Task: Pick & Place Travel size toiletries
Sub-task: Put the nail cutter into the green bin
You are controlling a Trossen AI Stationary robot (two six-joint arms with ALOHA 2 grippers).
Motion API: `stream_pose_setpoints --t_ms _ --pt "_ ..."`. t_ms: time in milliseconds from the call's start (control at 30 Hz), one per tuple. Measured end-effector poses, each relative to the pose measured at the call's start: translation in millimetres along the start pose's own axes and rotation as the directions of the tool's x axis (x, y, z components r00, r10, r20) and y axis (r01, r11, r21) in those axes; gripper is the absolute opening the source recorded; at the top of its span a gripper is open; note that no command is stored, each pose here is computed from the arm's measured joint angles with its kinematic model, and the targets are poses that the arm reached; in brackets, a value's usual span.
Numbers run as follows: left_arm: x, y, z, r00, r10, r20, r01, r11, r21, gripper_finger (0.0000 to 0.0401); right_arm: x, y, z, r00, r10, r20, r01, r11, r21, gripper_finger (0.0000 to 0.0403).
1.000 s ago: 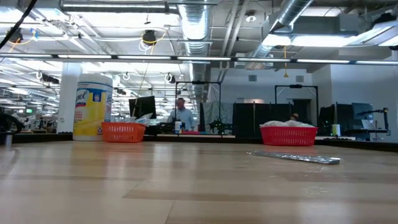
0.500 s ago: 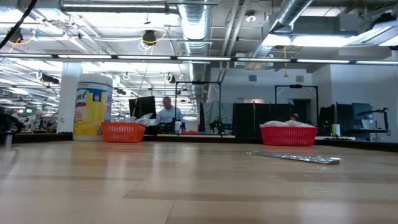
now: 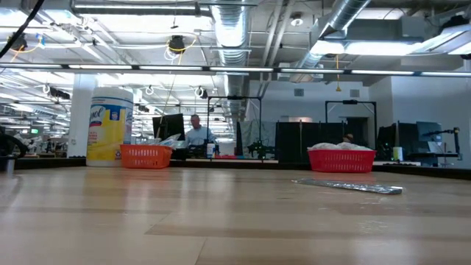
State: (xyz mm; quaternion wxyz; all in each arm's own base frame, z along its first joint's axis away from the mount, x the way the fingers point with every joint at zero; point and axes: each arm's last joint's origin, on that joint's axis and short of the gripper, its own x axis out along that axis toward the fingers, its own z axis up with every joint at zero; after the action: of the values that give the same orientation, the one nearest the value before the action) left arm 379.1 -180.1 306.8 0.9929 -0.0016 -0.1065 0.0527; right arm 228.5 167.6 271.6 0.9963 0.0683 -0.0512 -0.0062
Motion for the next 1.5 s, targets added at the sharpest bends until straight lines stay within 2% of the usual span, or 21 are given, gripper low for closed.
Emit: stream_pose_setpoints --t_ms 267,367,500,667,1500 --pt "-6 -3 6 0.997 0.075 -0.001 -0.074 0.997 0.028 0.0263 -5 -4 5 1.000 -0.003 -0.030 0.004 1.000 0.026 0.0005" --pt "-12 -8 13 0.994 0.110 0.003 -0.110 0.993 0.052 0.0299 -10 -7 9 0.998 -0.016 -0.062 0.018 0.999 0.038 0.0003" --pt "-17 -12 19 0.989 0.146 0.002 -0.146 0.988 0.055 0.0325 -19 -10 13 0.994 -0.043 -0.096 0.047 0.998 0.045 0.0003" --pt "-20 -12 23 0.987 0.161 0.006 -0.161 0.985 0.055 0.0332 -25 -13 16 0.990 -0.041 -0.133 0.051 0.996 0.072 0.0002" --pt "-18 -9 22 0.985 0.170 0.005 -0.170 0.984 0.058 0.0313 -35 -25 6 0.955 -0.074 -0.288 0.123 0.980 0.157 0.0002"
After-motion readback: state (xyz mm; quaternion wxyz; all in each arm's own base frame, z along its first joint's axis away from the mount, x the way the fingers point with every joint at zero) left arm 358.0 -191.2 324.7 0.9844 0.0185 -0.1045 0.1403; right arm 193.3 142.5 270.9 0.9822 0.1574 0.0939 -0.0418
